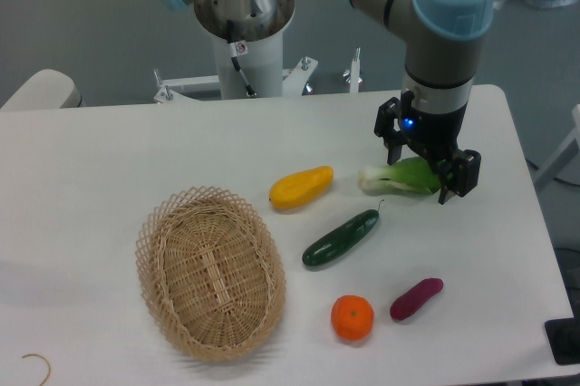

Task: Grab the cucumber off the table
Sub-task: 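Move the open gripper from the bok choy down over the green cucumber, then close the gripper around the middle of the green cucumber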

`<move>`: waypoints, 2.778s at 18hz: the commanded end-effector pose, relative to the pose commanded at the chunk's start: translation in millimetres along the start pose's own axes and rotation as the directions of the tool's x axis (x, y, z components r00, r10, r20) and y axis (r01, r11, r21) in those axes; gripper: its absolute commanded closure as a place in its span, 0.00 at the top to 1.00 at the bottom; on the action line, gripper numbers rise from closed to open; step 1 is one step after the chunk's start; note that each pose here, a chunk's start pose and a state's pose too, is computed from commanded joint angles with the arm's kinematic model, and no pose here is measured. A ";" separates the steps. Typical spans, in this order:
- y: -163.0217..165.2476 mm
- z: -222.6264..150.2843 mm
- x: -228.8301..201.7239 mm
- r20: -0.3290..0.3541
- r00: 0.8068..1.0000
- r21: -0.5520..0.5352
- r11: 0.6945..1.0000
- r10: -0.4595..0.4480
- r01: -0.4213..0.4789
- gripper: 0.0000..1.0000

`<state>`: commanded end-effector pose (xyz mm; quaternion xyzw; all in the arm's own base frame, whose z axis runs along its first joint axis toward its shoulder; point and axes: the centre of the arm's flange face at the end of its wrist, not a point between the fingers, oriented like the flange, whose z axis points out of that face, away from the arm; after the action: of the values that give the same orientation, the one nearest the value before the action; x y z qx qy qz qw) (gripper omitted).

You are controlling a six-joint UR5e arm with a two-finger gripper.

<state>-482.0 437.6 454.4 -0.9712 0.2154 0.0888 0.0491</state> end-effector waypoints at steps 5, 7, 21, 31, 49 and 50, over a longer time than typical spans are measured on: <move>-11.6 7.0 4.2 0.018 1.000 0.001 1.000 0.019 -0.019 1.00; -10.7 17.4 10.3 -0.002 1.000 0.001 1.000 0.016 -0.016 1.00; -15.0 118.1 53.3 -0.036 0.994 -0.038 0.994 -0.106 0.105 1.00; -58.2 206.1 71.4 -0.107 0.994 -0.216 0.976 -0.020 -0.004 1.00; -74.0 258.6 101.6 -0.123 0.992 -0.222 0.975 -0.034 0.005 1.00; -74.3 258.8 100.8 -0.120 0.992 -0.221 0.975 -0.033 0.006 1.00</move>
<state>-399.6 497.9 185.7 -0.9764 0.1972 0.0514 -0.0713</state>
